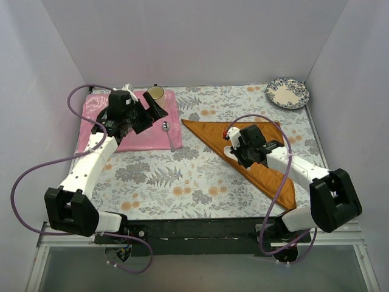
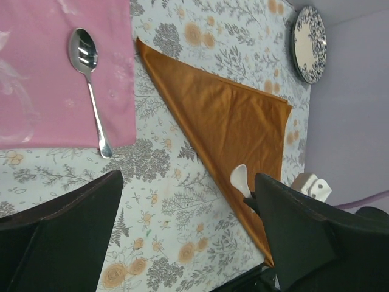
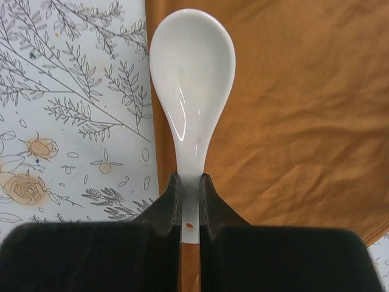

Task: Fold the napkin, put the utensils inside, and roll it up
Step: Place the utensil onto the napkin

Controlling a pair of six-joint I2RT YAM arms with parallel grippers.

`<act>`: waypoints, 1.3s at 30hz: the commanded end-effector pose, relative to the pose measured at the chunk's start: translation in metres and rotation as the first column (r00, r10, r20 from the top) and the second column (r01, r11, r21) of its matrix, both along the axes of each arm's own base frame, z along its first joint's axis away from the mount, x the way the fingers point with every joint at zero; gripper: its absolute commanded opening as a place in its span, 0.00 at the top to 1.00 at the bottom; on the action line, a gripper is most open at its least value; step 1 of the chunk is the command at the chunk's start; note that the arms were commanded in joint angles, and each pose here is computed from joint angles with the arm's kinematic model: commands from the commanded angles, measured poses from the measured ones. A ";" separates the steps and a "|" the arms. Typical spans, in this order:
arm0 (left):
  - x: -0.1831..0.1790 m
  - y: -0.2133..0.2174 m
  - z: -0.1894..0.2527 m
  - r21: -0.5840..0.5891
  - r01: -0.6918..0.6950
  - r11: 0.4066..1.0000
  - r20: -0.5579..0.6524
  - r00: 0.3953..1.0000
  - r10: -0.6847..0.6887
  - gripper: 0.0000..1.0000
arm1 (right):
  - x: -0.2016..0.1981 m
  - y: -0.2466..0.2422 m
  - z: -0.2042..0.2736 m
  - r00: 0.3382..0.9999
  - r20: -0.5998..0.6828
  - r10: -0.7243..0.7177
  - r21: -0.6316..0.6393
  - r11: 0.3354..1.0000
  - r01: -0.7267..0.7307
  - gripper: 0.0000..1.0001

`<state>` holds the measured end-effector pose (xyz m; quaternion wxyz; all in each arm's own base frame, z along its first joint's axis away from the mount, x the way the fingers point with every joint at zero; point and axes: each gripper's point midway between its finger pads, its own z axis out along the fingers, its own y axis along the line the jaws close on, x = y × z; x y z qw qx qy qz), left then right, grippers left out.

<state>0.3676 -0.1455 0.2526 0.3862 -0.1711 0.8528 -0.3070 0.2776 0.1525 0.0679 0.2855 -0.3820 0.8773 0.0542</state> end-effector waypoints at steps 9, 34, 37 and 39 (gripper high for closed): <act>0.000 -0.050 -0.008 -0.083 0.191 0.978 0.000 0.981 -0.192 0.11 | 0.010 -0.012 -0.028 0.997 -0.076 0.009 -0.022 1.000 -0.011 0.99; -0.008 -0.073 -0.030 -0.092 0.261 0.961 -0.043 0.963 -0.266 0.11 | 0.023 -0.023 -0.035 0.998 -0.052 -0.021 -0.077 0.997 0.016 0.94; -0.009 -0.077 -0.031 -0.090 0.268 0.959 -0.044 0.961 -0.272 0.11 | 0.023 -0.024 -0.037 0.998 -0.057 -0.014 -0.085 0.996 0.010 0.92; -0.010 -0.078 -0.033 -0.087 0.272 0.958 -0.047 0.960 -0.276 0.11 | 0.023 -0.024 -0.038 0.998 -0.059 -0.012 -0.091 0.996 0.007 0.92</act>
